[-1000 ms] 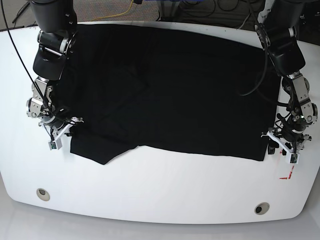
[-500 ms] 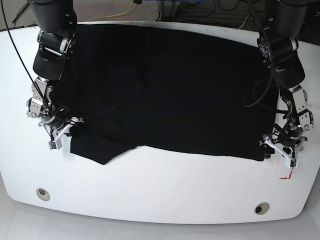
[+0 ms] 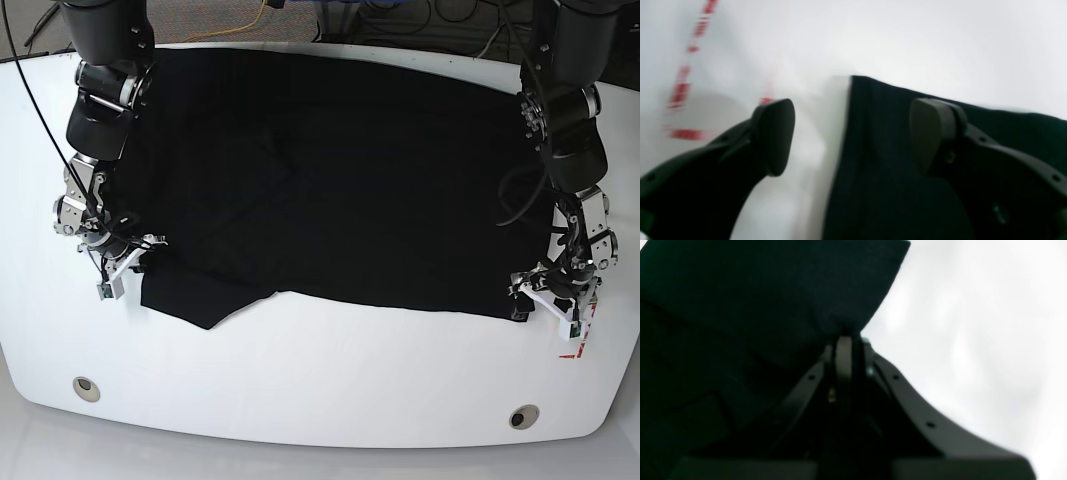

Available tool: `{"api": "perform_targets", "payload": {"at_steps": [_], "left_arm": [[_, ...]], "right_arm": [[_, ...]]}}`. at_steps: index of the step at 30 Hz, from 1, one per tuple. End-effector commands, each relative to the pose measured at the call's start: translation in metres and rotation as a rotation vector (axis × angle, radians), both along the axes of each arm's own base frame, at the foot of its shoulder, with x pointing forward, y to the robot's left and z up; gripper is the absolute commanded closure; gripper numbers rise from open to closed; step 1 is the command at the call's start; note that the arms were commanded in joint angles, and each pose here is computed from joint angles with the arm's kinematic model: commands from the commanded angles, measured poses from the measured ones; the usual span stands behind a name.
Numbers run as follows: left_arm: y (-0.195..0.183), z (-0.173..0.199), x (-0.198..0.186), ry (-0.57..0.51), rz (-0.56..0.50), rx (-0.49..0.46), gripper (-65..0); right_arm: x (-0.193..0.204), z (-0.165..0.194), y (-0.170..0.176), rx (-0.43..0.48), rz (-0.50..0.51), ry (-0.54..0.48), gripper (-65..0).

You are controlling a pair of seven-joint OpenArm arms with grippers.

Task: Layout the t-shirt on the table in an organized manner, then fold the t-shirt properly
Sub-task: 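Lift the hem with both grippers and fold it over toward the collar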

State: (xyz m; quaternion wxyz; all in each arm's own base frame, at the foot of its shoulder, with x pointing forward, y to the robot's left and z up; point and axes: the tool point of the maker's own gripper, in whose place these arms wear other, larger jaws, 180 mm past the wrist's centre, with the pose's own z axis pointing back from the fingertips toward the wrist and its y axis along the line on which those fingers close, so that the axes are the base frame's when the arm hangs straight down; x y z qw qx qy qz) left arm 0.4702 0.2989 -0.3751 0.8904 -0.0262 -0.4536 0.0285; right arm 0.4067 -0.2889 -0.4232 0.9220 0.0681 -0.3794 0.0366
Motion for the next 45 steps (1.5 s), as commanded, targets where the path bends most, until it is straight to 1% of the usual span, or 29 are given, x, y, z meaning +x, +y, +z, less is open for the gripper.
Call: {"api": "perform_targets", "payload": {"at_steps": [1, 5, 9, 12, 17, 19, 25, 28, 30, 32, 33, 35, 36, 37, 38, 45], "left_arm": [[0.006, 0.023, 0.017, -0.082, 0.014, -0.010, -51.1], [0.002, 0.011, 0.016, -0.079, 0.021, -0.040, -51.1], [-0.001, 0.008, 0.018, -0.090, 0.027, -0.063, -51.1], [-0.004, -0.003, 0.015, -0.073, 0.031, -0.080, -51.1], [-0.007, -0.009, 0.015, -0.067, 0.036, -0.103, -51.1], [-0.012, -0.014, 0.013, -0.048, 0.022, -0.100, -51.1], [-0.027, -0.020, 0.013, -0.017, -0.053, -0.048, -51.1], [-0.030, -0.020, 0.014, -0.013, -0.066, -0.040, -50.1], [-0.030, -0.020, 0.014, -0.014, -0.066, -0.040, -46.2], [-0.030, -0.019, 0.014, -0.021, -0.065, -0.040, -39.8], [-0.030, -0.019, 0.015, -0.025, -0.065, -0.040, -34.9], [-0.030, -0.018, 0.015, -0.031, -0.064, -0.040, -28.7], [-0.030, -0.017, 0.016, -0.039, -0.064, -0.040, -23.2], [-0.030, -0.016, 0.016, -0.041, -0.064, -0.039, -21.7], [-0.030, -0.016, 0.017, -0.045, -0.064, -0.038, -18.2], [-0.029, -0.015, 0.017, -0.050, -0.064, -0.038, -8.2]], "right_arm": [[0.010, 0.016, -0.008, -0.017, -0.005, -0.036, 0.0], [0.011, 0.016, -0.008, -0.018, -0.005, -0.037, 0.0], [0.011, 0.016, -0.008, -0.018, -0.005, -0.037, 0.0], [0.011, 0.017, -0.008, -0.017, -0.006, -0.039, 0.0], [0.010, 0.017, -0.004, -0.009, 0.022, -0.040, 0.0], [0.010, 0.017, -0.003, -0.008, 0.027, -0.041, 0.0], [0.010, 0.017, -0.003, -0.008, 0.027, -0.041, 0.0], [0.010, 0.017, -0.003, -0.008, 0.027, -0.041, 0.0], [0.010, 0.017, -0.003, -0.008, 0.027, -0.041, 0.0], [0.010, 0.017, -0.003, -0.008, 0.027, -0.041, 0.0], [0.011, 0.018, -0.003, -0.008, 0.026, -0.042, 0.0], [0.011, 0.018, -0.004, -0.007, 0.024, -0.043, 0.0], [0.011, 0.018, -0.004, -0.007, 0.024, -0.043, 0.0], [0.011, 0.018, -0.004, -0.007, 0.024, -0.043, 0.0], [0.011, 0.018, -0.004, -0.007, 0.024, -0.043, 0.0], [0.010, 0.017, -0.005, -0.009, 0.024, -0.041, 0.0]]}}
